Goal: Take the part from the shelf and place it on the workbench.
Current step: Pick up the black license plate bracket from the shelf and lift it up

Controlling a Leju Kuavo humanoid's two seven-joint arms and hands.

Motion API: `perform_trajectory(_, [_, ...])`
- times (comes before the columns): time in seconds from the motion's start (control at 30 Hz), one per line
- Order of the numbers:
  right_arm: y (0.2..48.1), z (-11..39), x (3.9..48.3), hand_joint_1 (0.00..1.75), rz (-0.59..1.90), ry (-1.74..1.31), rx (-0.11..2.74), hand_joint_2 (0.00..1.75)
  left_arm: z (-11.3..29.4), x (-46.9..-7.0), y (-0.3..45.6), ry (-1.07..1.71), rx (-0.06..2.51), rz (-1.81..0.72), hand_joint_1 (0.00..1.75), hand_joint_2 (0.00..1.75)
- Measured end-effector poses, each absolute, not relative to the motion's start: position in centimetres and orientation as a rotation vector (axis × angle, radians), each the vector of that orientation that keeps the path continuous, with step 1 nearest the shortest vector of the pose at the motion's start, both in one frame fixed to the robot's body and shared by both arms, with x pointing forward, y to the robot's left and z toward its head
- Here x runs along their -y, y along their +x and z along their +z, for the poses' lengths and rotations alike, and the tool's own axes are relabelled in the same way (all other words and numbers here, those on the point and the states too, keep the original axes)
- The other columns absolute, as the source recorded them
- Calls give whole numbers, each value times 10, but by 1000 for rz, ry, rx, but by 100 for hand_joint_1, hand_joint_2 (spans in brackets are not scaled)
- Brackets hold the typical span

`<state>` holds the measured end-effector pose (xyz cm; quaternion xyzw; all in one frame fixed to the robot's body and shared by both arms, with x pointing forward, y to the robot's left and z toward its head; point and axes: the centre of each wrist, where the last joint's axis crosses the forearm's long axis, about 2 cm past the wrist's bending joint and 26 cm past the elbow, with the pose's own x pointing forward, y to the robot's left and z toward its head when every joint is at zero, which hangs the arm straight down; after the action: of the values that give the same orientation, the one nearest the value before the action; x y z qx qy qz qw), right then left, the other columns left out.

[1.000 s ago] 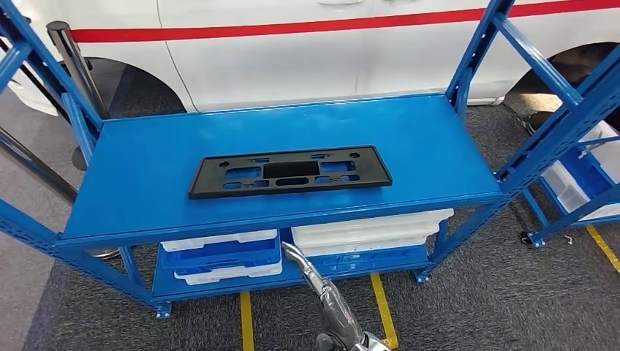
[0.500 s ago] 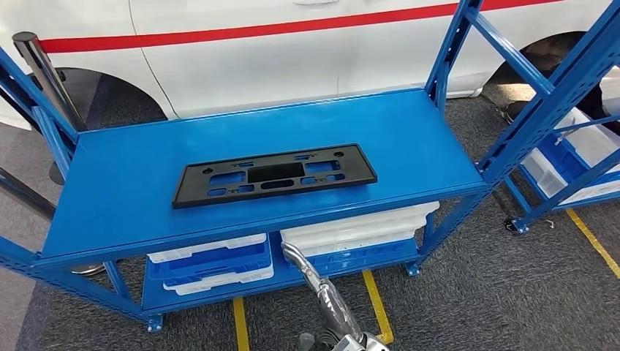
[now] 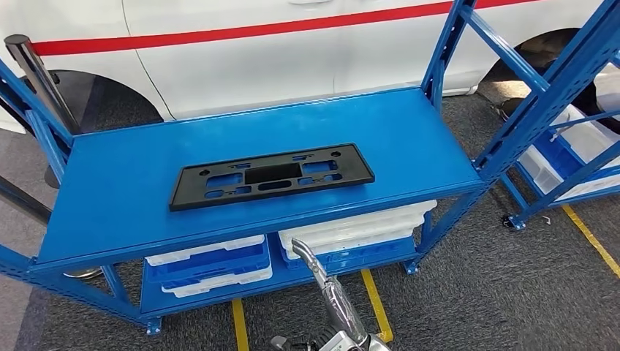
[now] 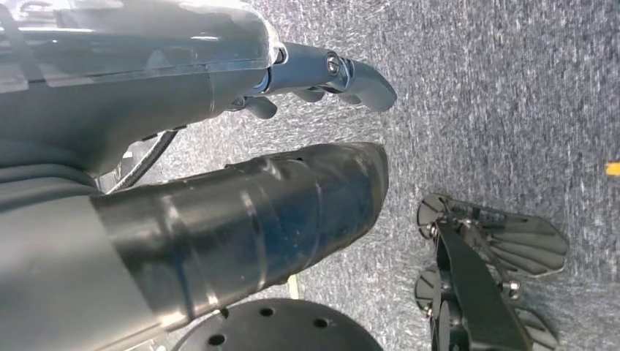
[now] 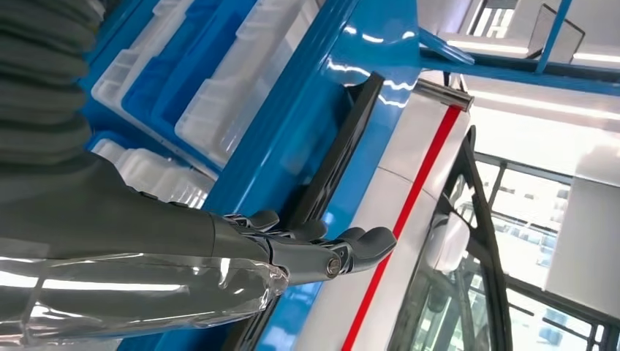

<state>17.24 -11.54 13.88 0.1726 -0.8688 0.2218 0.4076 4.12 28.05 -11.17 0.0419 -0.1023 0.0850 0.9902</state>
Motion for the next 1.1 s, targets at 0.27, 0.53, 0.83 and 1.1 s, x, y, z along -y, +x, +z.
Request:
perform_trajectory(0.27, [172,139,115,0,562,433,2193,175,-112,-281,41,86,204,170,0,0])
perform_trajectory(0.53, [173,140,116,0,570,387,2205,175,-112,-282,40,88,204,171,0,0])
perform_trajectory(0.83, [177,140,124,0,683,13,2298,175,-112,-283,40,86,196,172,0,0])
perform_trajectory(1.1, [177,140,125,0,690,7,2300,175,-112,-283,41,84,196,172,0,0])
